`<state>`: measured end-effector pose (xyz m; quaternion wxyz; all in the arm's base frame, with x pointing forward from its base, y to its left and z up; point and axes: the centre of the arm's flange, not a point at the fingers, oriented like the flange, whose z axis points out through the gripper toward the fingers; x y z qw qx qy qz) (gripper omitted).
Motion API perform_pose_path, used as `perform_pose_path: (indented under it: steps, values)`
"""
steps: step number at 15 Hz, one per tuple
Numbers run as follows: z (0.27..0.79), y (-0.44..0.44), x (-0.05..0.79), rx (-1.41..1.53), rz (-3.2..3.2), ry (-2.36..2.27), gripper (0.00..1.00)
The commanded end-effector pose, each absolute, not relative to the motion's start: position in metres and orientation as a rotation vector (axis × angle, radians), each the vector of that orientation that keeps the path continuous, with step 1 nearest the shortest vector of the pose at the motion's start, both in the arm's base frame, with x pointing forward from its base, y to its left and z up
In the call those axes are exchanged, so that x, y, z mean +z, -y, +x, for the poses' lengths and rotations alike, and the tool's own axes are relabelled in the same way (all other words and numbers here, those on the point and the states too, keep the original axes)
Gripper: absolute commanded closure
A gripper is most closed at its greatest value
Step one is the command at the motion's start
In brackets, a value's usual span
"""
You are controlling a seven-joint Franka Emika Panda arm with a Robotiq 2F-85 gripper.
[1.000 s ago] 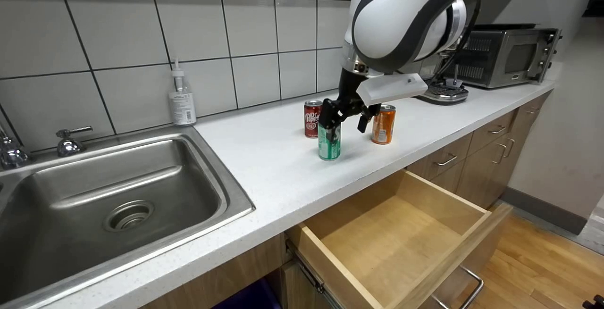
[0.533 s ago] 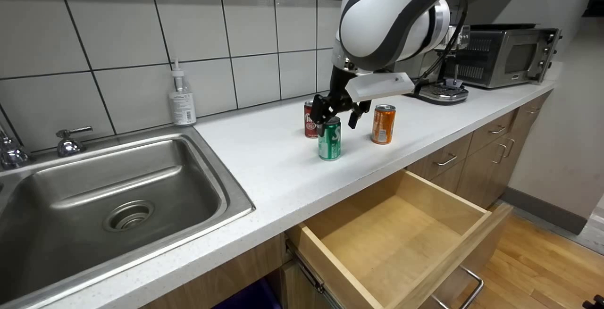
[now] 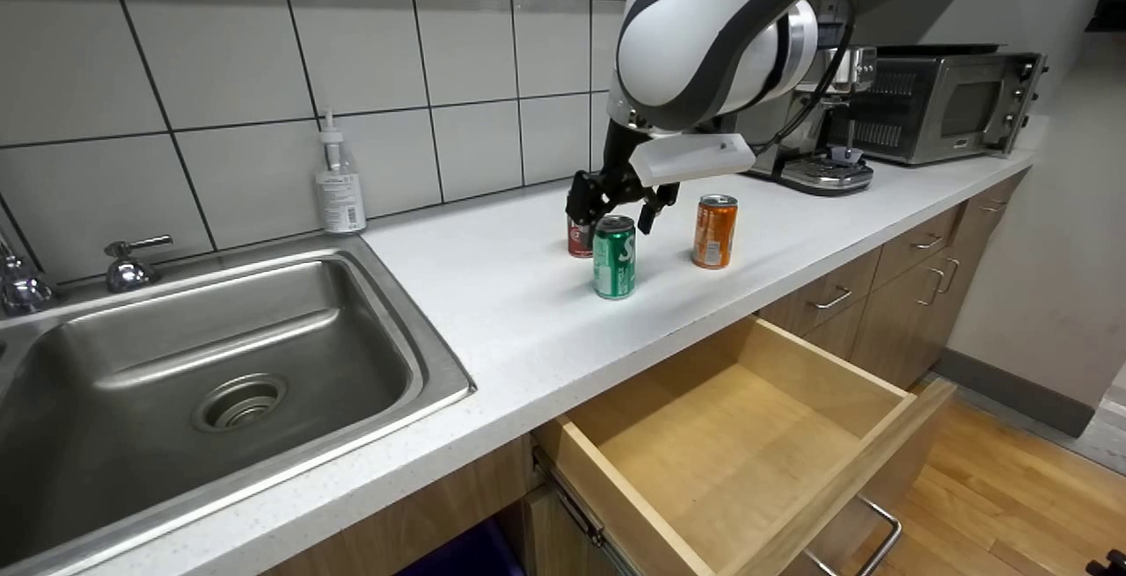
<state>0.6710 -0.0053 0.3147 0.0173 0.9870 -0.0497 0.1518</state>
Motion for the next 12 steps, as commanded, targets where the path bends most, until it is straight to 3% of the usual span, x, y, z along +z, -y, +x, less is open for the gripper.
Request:
perform_pose_path:
  steps: [1,11,12]
  values:
    - [0.685,0.007,0.317,0.478,3.083,0.134,0.0]
    - [0.691,0.009,0.307,0.446,3.078,0.138,0.0]
    - [0.691,0.009,0.306,0.445,3.078,0.139,0.25]
